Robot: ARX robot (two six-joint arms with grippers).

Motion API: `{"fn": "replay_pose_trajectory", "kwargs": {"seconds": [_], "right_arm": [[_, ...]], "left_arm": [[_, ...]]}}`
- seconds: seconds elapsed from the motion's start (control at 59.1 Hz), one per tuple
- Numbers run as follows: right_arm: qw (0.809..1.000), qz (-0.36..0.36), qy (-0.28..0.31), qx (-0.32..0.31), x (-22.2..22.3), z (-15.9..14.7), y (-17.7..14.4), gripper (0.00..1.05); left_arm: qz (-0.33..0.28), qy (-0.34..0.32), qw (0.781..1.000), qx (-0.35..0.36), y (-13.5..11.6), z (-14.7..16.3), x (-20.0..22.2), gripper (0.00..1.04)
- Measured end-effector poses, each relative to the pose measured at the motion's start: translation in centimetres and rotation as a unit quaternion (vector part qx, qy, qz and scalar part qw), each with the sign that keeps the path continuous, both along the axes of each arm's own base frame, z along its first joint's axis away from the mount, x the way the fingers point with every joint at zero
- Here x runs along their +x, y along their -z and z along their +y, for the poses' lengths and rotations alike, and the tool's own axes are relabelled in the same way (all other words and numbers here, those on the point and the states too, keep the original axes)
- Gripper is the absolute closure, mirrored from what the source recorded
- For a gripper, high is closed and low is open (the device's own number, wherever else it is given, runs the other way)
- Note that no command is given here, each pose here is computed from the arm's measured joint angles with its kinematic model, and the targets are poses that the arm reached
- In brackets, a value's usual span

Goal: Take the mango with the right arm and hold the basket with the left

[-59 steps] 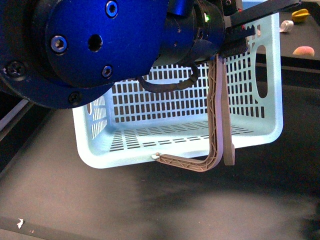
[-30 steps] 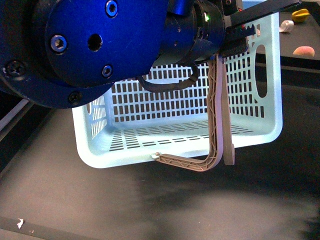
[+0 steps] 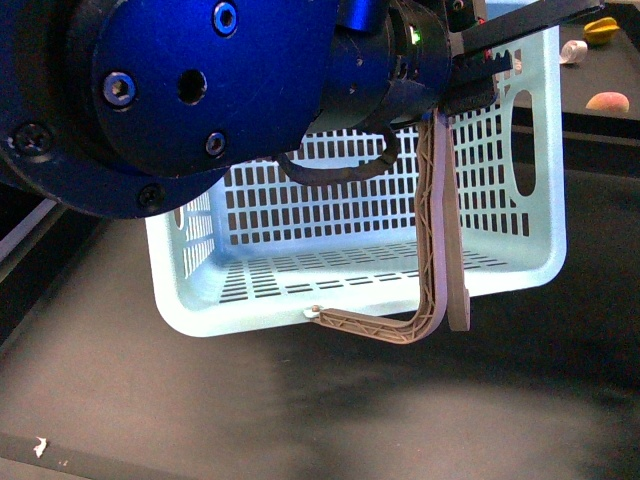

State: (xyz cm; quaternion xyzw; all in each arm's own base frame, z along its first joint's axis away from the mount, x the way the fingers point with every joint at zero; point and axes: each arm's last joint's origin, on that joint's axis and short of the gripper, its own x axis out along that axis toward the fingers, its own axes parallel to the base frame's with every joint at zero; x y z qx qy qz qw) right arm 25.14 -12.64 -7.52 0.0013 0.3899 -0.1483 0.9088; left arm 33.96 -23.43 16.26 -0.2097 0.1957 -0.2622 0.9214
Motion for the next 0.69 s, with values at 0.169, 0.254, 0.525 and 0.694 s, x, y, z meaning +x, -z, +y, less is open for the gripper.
{"fn": "replay_pose_trajectory", "kwargs": {"seconds": [0.169, 0.254, 0.525, 0.694], "right_arm": [[0.999, -0.044, -0.019, 0.022, 0.7, 1.3, -4.3, 0.34], [0.997, -0.064, -0.029, 0.037, 1.0, 2.1, -6.4, 0.34], [0.984, -0.129, -0.076, 0.092, 2.1, 5.5, -12.9, 0.34], [0.969, -0.169, -0.123, 0.131, 2.8, 8.5, -16.6, 0.34]], "left_arm": [[0.0, 0.0, 1.0, 0.0, 0.0, 0.0, 0.0, 0.99], [0.0, 0.0, 1.0, 0.0, 0.0, 0.0, 0.0, 0.99], [0.0, 0.0, 1.0, 0.0, 0.0, 0.0, 0.0, 0.99], [0.0, 0.0, 1.0, 0.0, 0.0, 0.0, 0.0, 0.99]]}}
